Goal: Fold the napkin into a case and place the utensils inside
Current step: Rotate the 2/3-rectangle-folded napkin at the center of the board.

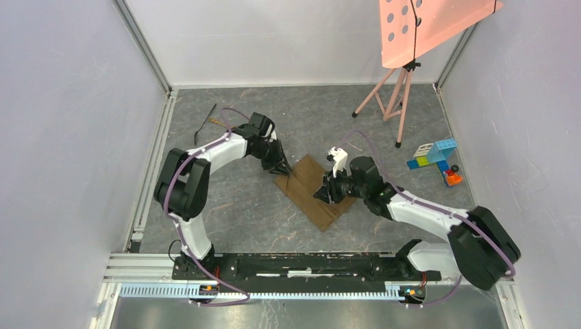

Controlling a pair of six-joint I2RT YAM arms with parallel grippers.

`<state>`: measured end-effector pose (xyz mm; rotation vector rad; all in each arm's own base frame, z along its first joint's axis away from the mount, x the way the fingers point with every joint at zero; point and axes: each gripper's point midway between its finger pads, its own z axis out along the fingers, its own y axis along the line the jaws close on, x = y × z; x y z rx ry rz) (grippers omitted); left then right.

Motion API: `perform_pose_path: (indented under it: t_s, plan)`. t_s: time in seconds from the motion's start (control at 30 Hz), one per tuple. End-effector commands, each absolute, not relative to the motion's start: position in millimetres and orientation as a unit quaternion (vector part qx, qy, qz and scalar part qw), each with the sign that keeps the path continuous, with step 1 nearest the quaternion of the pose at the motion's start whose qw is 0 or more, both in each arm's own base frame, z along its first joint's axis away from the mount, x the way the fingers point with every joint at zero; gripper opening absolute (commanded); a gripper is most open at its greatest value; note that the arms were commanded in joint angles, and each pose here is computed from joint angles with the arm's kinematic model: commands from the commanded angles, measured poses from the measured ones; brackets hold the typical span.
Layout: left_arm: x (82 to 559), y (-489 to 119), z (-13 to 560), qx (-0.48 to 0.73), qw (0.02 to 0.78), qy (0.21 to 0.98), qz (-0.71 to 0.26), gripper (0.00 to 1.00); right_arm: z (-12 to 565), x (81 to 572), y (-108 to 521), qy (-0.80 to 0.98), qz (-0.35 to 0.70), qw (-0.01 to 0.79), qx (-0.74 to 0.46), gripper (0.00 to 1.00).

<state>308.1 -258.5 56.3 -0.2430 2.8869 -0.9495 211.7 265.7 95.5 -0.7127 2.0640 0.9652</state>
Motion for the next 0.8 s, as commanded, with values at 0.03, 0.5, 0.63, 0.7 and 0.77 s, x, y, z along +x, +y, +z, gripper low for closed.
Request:
perform_pose_path:
  t_s: [0.03, 0.5, 0.63, 0.7, 0.77]
  plan:
    - [302, -248, 103, -0.026, 0.098, 0.945, -0.311, 0.31, 73, 230, 263, 0.841, 0.341, 0.334, -0.255, 0.34]
    - [265, -227, 26, -0.103, 0.065, 0.951, -0.284, 0.36, 27, 196, 232, 0.865, 0.321, 0.31, -0.229, 0.32]
    - [286, -239, 17, -0.117, 0.064, 0.948, -0.29, 0.36, 22, 182, 236, 0.862, 0.344, 0.315, -0.197, 0.26]
    - [300, -248, 17, -0.123, 0.065, 0.945, -0.296, 0.36, 20, 176, 240, 0.864, 0.344, 0.322, -0.177, 0.25]
    - [315, -258, 20, -0.12, 0.074, 0.943, -0.301, 0.36, 22, 168, 253, 0.86, 0.361, 0.323, -0.161, 0.25]
